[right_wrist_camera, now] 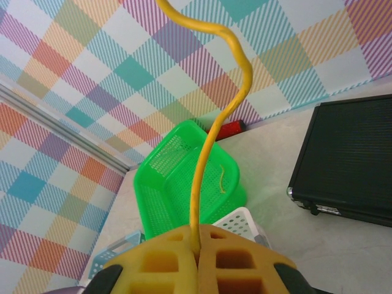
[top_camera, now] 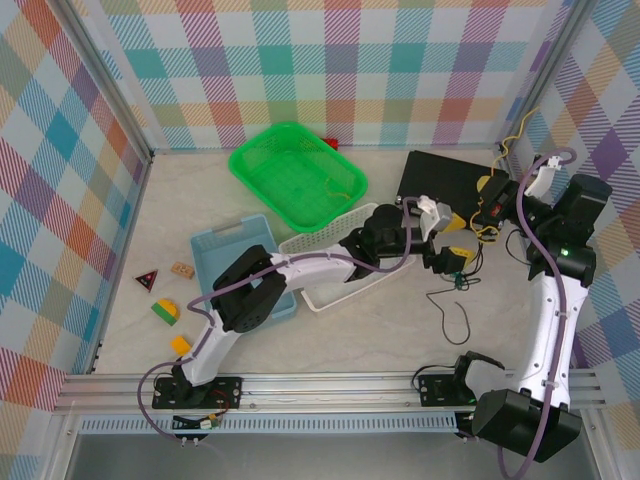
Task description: Untangle the cables
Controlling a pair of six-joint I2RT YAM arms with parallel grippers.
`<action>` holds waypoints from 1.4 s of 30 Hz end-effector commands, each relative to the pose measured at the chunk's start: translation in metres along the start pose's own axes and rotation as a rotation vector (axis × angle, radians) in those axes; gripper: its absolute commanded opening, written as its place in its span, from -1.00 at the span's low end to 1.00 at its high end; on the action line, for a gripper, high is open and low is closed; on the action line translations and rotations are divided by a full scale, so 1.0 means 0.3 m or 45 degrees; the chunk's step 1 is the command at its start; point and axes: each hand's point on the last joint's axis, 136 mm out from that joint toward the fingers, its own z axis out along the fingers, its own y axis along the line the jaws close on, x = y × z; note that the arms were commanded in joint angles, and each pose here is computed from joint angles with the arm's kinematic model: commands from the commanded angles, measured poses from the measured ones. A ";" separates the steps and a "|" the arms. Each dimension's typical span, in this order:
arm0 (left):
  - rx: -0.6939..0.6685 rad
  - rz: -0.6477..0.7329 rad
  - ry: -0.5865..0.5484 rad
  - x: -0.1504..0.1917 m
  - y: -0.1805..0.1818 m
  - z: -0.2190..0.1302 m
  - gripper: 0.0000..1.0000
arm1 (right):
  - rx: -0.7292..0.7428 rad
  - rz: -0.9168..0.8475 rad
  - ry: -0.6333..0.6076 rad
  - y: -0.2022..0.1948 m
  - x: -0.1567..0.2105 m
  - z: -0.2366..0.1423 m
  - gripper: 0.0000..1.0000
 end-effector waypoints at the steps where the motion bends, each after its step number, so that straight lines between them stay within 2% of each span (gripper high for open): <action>1: 0.082 0.056 -0.099 -0.081 -0.046 0.036 0.77 | -0.070 0.000 0.003 0.044 0.005 -0.010 -1.00; 7: 0.192 0.088 -0.068 -0.071 -0.066 0.080 0.76 | -0.083 0.007 0.010 0.044 0.005 -0.004 -1.00; 10: 0.197 0.093 -0.099 -0.100 -0.064 0.094 0.66 | -0.076 0.012 0.009 0.033 0.004 0.002 -1.00; 11: 0.197 0.093 -0.109 -0.106 -0.063 0.097 0.55 | -0.070 0.015 0.007 0.027 0.002 0.005 -1.00; 13: 0.187 0.092 -0.111 -0.106 -0.054 0.105 0.09 | -0.056 0.025 -0.003 0.013 -0.004 0.012 -1.00; 16: 0.150 0.082 -0.110 -0.093 -0.026 0.108 -0.81 | -0.031 0.038 -0.032 -0.008 -0.033 0.025 -1.00; 17: 0.123 0.071 -0.108 -0.084 -0.007 0.108 -1.00 | -0.010 0.034 -0.050 -0.017 -0.051 0.028 -1.00; 22: 0.048 0.064 -0.074 -0.023 0.061 0.107 -1.00 | 0.124 0.028 -0.168 -0.076 -0.183 0.048 -1.00; 27: 0.009 0.063 -0.007 0.066 0.102 0.102 -1.00 | 0.255 0.023 -0.352 -0.119 -0.364 0.047 -1.00; 35: -0.077 0.064 0.109 0.194 0.178 0.092 -1.00 | 0.231 0.039 -0.550 -0.056 -0.573 0.021 -1.00; 39: -0.121 0.054 0.132 0.233 0.226 0.084 -1.00 | 0.190 0.027 -0.577 -0.013 -0.616 0.013 -1.00; 42: -0.135 0.061 0.117 0.216 0.249 0.086 -1.00 | 0.162 0.006 -0.558 0.014 -0.611 0.007 -1.00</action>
